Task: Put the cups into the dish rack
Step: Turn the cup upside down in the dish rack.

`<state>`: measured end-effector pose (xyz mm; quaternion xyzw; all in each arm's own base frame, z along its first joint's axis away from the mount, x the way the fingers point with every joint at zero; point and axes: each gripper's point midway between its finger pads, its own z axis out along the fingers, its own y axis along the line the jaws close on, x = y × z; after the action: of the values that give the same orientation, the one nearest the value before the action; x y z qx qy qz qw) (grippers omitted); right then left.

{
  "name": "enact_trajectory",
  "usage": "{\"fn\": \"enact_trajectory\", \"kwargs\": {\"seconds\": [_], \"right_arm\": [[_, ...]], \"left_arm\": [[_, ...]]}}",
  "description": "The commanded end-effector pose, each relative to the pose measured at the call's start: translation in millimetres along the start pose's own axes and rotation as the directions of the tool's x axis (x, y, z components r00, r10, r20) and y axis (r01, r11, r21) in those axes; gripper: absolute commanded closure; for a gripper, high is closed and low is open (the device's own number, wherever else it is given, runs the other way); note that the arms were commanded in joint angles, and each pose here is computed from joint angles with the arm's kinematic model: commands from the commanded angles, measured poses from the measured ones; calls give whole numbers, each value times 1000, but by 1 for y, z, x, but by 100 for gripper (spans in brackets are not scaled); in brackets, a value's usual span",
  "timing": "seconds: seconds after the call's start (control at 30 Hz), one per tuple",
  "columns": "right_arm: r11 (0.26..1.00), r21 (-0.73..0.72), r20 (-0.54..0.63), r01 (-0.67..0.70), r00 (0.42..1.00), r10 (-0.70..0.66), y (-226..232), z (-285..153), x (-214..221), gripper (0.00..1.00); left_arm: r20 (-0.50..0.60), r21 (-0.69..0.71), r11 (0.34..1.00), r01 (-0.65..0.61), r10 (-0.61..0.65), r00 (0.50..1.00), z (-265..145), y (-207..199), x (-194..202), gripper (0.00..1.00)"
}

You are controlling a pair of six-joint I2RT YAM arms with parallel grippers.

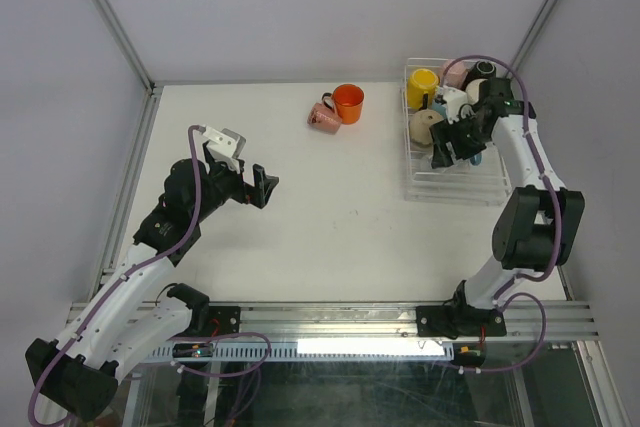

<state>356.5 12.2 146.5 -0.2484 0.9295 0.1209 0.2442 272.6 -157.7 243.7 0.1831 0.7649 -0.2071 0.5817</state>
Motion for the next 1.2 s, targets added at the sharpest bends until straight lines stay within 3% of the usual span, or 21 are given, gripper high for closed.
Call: {"fn": "enact_trajectory", "kwargs": {"seconds": [0.0,0.3,0.47,0.63,0.73,0.8,1.17], "right_arm": [[998,56,13,32,999,-33,-2,0,-25,67],[995,86,-56,53,997,-48,1,27,-42,63],[994,93,-84,52,995,-45,5,39,-48,56],[992,117,-107,47,994,-35,3,46,-50,32],[992,119,-105,43,994,-31,4,46,-52,9],[993,114,-91,42,995,-32,6,43,-55,1],[983,176,100,55,992,-74,17,-15,-92,0]], "left_arm": [[44,-17,1000,-26,27,999,-1,4,-13,1],[42,-18,999,-27,28,999,-1,4,-13,1],[44,-18,999,-28,29,999,-1,4,-13,1],[46,-15,999,-29,30,999,-1,3,-13,1],[46,-17,999,-29,29,998,-2,4,-14,1],[48,-16,999,-30,30,998,-2,3,-14,1],[41,-10,999,-31,31,999,0,3,-12,1]]}}
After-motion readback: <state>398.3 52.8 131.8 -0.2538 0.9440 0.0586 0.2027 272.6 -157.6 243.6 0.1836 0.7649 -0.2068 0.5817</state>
